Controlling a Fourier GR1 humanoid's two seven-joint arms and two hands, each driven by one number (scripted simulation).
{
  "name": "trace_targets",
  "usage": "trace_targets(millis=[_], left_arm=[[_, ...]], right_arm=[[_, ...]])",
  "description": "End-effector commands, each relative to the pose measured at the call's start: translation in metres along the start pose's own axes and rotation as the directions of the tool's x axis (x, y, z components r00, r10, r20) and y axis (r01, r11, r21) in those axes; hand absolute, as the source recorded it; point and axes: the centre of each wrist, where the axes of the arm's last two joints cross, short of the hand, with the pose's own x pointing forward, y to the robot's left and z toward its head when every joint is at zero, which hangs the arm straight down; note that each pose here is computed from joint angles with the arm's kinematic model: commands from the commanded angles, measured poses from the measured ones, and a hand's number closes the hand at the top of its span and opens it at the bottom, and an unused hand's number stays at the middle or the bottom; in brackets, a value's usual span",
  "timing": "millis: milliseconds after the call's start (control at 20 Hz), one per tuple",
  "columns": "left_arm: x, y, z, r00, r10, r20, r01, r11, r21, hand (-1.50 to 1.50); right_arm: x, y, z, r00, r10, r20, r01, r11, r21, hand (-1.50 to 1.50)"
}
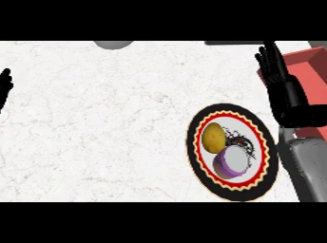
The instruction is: Pick the lemon from the plate and place it in the cardboard box
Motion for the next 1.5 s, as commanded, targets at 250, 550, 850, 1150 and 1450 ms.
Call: trace_targets(millis=[250,550,850,1150,1450], left_arm=[[-0.013,-0.042,0.019,0.874,0.441,-0.204,-0.442,0.896,0.042,0.00],[-0.013,-0.042,0.031,0.809,0.515,-0.284,-0.533,0.846,0.016,0.00],[-0.003,-0.043,0.036,0.814,0.506,-0.286,-0.531,0.847,-0.015,0.00],[0.005,-0.045,0.028,0.812,0.512,-0.279,-0.542,0.840,-0.037,0.00],[0.008,-0.052,0.026,0.808,0.522,-0.272,-0.553,0.832,-0.044,0.00]], right_arm=[[-0.014,-0.038,0.038,0.893,-0.075,-0.443,-0.087,0.938,-0.336,-1.50],[0.012,-0.017,0.074,0.928,0.288,-0.236,-0.372,0.759,-0.535,-1.50],[0.045,0.017,0.087,0.812,0.450,-0.372,-0.552,0.799,-0.237,-1.50],[0.060,0.000,0.069,0.456,0.667,-0.589,-0.741,0.651,0.164,-1.50],[0.091,0.023,0.028,0.219,0.724,-0.654,-0.694,0.587,0.417,-1.50]])
